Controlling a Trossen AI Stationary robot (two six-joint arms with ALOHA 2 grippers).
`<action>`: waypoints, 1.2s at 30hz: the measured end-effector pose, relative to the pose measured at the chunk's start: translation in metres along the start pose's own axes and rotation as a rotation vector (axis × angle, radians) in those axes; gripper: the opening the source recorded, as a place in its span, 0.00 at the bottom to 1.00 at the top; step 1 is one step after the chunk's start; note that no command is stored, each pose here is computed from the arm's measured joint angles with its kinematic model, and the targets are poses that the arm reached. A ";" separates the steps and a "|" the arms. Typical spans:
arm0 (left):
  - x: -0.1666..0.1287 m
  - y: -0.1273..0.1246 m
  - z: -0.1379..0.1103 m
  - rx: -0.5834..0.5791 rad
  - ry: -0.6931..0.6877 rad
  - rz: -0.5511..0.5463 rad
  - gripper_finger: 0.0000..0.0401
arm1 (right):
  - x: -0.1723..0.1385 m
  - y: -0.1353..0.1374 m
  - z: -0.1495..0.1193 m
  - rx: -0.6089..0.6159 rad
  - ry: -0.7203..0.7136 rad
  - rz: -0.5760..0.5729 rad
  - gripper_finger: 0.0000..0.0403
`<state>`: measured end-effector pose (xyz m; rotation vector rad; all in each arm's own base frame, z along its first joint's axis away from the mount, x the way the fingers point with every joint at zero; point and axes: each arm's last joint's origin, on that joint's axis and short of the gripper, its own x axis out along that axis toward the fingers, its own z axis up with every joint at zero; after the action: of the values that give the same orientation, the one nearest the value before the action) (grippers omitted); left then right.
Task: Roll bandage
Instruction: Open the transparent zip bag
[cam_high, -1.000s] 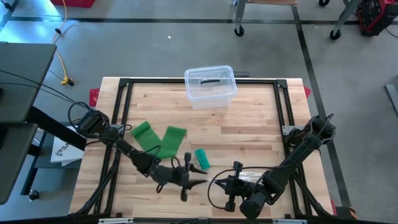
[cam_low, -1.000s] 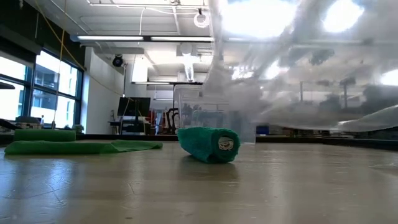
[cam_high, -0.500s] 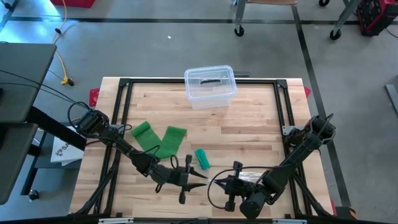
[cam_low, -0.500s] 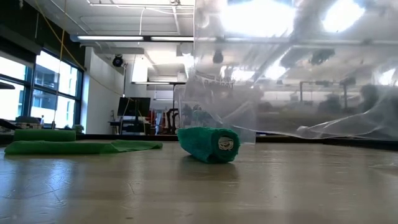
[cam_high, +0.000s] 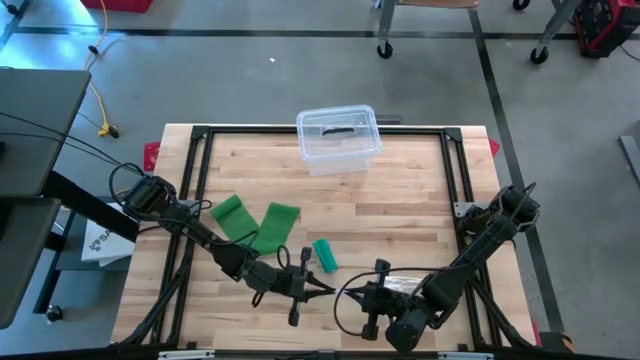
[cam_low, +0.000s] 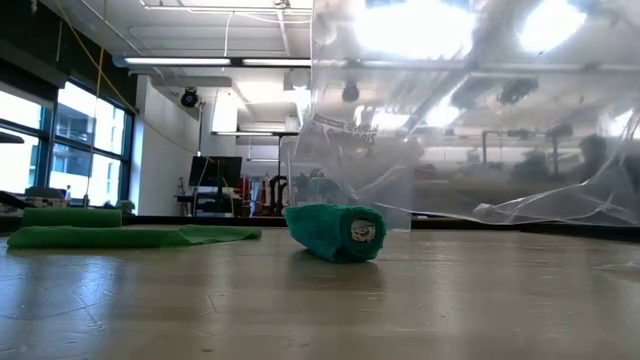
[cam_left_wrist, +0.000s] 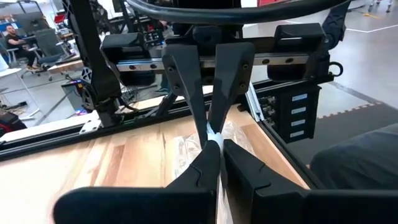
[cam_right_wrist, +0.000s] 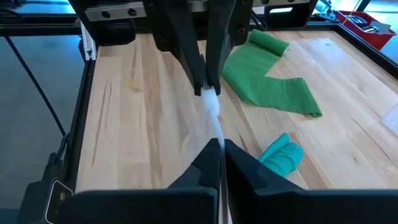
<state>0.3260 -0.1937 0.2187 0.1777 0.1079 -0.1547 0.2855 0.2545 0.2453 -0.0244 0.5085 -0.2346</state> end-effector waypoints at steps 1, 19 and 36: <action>0.000 0.001 0.000 0.000 0.000 0.002 0.02 | 0.000 0.000 0.000 0.000 0.000 0.000 0.00; -0.005 -0.004 0.001 -0.034 0.034 -0.010 0.28 | 0.000 0.000 0.000 0.000 0.000 0.000 0.00; -0.003 -0.004 0.000 -0.090 0.026 0.022 0.06 | 0.000 0.000 0.000 0.000 0.000 0.000 0.00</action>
<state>0.3221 -0.1967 0.2182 0.0907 0.1385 -0.1254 0.2854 0.2546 0.2453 -0.0247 0.5086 -0.2343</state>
